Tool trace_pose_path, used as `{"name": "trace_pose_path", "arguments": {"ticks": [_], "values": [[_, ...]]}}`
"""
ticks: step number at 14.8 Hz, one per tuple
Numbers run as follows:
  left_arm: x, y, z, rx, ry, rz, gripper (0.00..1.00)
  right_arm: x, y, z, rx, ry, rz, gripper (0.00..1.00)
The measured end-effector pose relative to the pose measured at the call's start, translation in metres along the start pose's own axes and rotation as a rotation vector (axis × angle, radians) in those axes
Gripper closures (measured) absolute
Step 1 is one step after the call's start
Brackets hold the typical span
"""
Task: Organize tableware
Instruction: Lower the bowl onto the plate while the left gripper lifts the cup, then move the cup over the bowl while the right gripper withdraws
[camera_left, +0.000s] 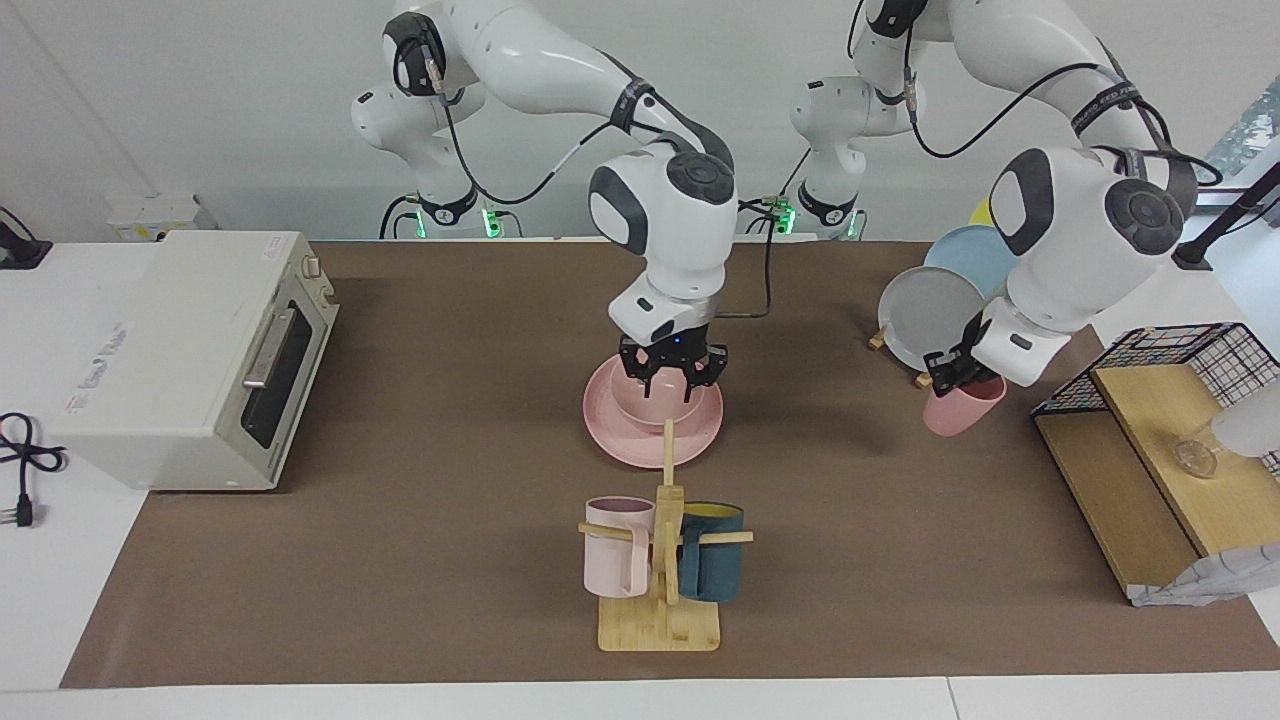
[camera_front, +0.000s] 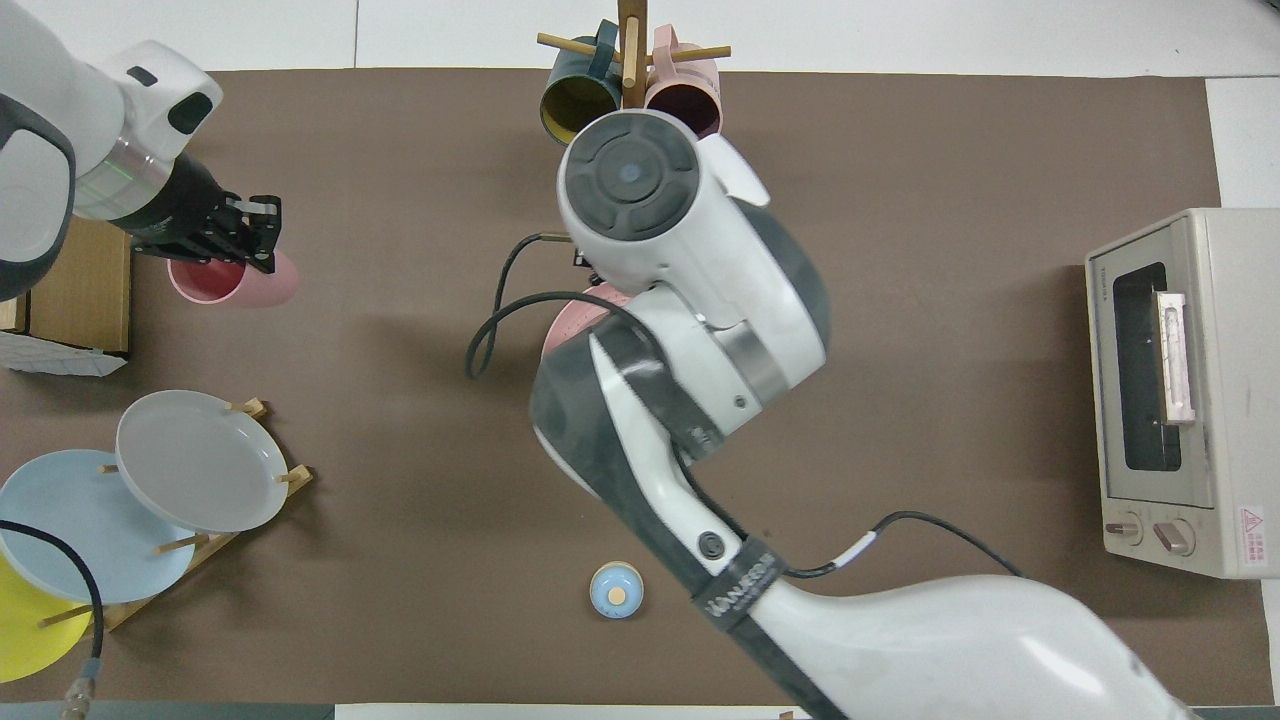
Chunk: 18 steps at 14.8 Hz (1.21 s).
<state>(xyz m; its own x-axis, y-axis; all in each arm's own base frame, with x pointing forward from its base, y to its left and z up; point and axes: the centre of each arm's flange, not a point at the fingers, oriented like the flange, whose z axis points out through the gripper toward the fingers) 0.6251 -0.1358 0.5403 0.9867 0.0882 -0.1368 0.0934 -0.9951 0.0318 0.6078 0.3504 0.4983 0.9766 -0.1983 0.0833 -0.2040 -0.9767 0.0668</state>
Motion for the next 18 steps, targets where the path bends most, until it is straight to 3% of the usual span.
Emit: {"name": "trace_pose_path", "arguments": {"ticks": [3,6,9,14,18], "values": [[-0.025,0.104,-0.007,0.006,0.003,-0.09,0.95,0.042,0.129,-0.044,-0.04,-0.071,-0.006,0.03],[-0.063,0.203,0.006,-0.025,0.032,-0.148,0.95,0.057,0.26,-0.077,-0.006,-0.135,-0.033,0.0],[-0.094,0.264,0.027,-0.052,0.055,-0.172,0.95,0.056,0.355,-0.081,0.03,-0.172,-0.097,0.0],[-0.098,0.297,0.092,-0.04,0.039,-0.201,0.95,0.02,0.379,-0.053,0.032,-0.248,-0.107,0.0],[-0.103,0.306,0.123,-0.03,0.031,-0.213,0.95,0.013,0.387,-0.063,0.039,-0.207,-0.096,0.0]]}}
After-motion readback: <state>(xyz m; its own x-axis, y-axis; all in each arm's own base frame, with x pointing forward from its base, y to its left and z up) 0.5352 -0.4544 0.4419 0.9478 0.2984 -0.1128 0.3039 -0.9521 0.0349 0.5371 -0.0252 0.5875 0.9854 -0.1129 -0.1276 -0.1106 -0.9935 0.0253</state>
